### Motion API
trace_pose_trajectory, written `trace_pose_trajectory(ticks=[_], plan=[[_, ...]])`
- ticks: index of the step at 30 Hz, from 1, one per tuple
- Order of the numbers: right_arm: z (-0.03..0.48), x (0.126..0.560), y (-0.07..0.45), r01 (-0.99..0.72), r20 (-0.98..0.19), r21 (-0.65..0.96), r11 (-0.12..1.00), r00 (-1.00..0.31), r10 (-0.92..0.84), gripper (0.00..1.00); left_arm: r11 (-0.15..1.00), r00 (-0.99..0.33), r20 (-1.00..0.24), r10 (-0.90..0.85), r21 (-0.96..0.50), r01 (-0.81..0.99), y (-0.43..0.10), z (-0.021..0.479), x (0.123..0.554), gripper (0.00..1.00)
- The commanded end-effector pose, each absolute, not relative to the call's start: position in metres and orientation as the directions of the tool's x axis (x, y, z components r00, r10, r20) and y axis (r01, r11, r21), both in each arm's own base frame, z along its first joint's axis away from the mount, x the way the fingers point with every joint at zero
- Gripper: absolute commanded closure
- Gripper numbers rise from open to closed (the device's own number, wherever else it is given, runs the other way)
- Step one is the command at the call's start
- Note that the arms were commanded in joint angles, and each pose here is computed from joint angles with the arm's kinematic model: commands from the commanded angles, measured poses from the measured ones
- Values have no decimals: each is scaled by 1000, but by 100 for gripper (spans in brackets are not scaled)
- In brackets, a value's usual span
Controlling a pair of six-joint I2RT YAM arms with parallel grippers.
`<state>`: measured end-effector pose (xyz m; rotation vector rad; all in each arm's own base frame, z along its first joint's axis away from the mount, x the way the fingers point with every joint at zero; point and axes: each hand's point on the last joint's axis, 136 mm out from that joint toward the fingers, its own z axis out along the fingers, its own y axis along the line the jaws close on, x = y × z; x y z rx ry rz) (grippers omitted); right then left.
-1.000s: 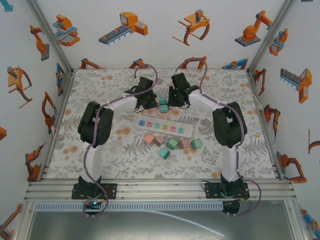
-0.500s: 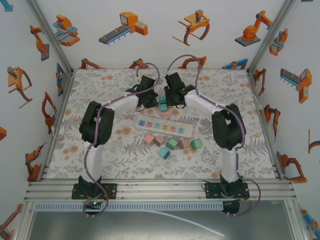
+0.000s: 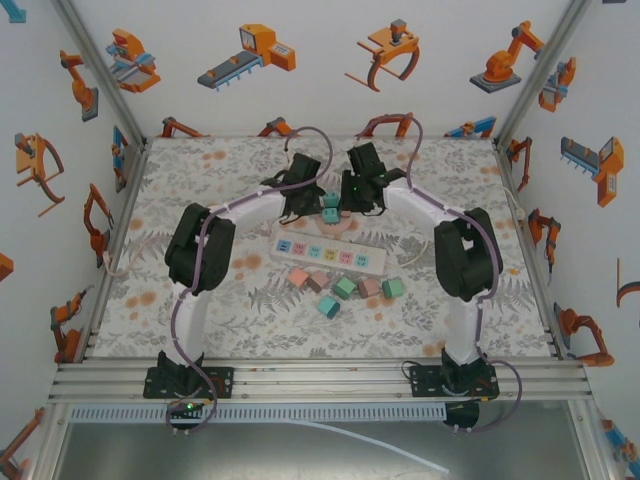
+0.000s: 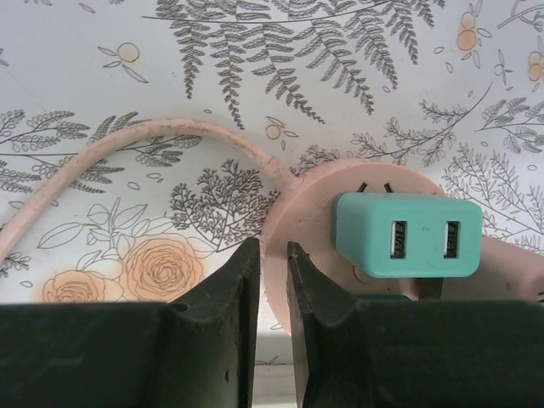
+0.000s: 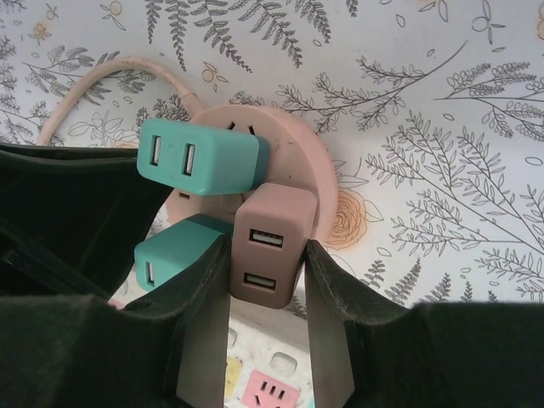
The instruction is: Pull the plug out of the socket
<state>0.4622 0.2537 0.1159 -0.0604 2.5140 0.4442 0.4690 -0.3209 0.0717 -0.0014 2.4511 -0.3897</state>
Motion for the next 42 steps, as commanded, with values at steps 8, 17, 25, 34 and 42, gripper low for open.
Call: trace_pose_trajectory(ticks=[8,17,25,34,42], plan=[[157,461,274,-277,-661,317,907,-750,2,100,926,-884,-454,-111,-369,73,-287,9,432,58],[127,453,286,-323,-617,338,884,-785,-50,100,750,-893,-433,-127,-631,199,-338,55,427,49],[127,451,293,-340,-609,361,868,-791,-57,100,753,-924,-367,-108,-637,165,-346,32,419,40],[131,446,320,-395,-605,450,801,-795,-51,100,770,-970,-240,-39,-626,124,-345,-4,393,42],[186,449,323,-431,-668,455,779,-744,-22,100,927,-984,-165,63,-355,119,-300,-50,368,47]])
